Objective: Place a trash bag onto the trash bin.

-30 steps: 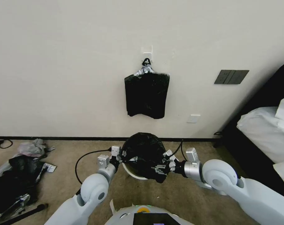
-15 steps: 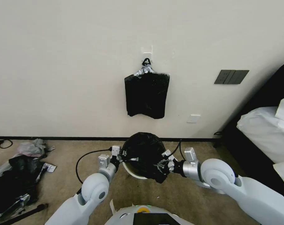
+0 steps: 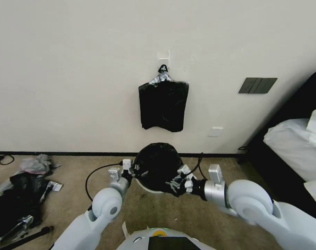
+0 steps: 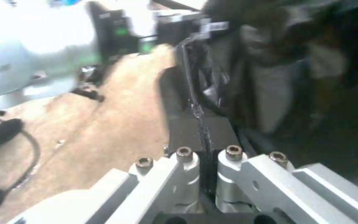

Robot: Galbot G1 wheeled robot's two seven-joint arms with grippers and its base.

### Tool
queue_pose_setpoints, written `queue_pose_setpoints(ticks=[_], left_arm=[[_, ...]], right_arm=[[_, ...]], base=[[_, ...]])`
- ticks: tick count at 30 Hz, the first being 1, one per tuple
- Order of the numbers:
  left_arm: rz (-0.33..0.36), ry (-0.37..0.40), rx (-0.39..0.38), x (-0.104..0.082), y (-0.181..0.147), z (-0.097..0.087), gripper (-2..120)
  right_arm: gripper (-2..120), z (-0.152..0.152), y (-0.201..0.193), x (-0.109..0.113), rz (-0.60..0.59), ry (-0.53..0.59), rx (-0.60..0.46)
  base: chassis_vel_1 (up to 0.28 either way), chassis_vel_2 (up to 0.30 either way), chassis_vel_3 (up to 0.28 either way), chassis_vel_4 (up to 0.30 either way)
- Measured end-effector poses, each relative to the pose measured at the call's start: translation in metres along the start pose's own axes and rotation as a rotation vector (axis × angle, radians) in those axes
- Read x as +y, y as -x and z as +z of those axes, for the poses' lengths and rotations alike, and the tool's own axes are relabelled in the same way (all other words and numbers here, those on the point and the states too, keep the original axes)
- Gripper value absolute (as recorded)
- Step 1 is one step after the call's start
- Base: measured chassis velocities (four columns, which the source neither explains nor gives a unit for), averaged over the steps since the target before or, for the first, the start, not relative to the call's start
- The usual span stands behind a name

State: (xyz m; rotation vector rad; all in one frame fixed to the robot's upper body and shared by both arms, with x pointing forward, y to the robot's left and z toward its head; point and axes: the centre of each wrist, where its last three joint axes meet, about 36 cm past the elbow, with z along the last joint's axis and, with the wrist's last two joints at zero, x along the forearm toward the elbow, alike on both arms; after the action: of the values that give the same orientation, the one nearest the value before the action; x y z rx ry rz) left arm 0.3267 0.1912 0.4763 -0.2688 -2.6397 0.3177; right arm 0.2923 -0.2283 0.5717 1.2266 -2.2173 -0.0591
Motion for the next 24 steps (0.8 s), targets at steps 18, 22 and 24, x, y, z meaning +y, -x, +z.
queue_pose_setpoints(ticks=[18, 22, 24], left_arm=[[-0.05, -0.168, 0.044, -0.006, 0.01, -0.017, 1], [-0.062, -0.207, 0.065, -0.003, 0.011, -0.023, 1], [-0.066, -0.231, 0.076, 0.0, 0.01, -0.027, 1]], right_arm=[[0, 0.067, 0.04, 0.012, 0.101, -0.045, 0.029], [0, 0.081, 0.049, 0.004, 0.14, -0.038, 0.027], [0, 0.089, 0.057, -0.003, 0.16, -0.01, 0.018]], base=[[0.0, 0.0, 0.0, 0.0], [0.0, 0.0, 0.0, 0.0], [0.0, 0.0, 0.0, 0.0]])
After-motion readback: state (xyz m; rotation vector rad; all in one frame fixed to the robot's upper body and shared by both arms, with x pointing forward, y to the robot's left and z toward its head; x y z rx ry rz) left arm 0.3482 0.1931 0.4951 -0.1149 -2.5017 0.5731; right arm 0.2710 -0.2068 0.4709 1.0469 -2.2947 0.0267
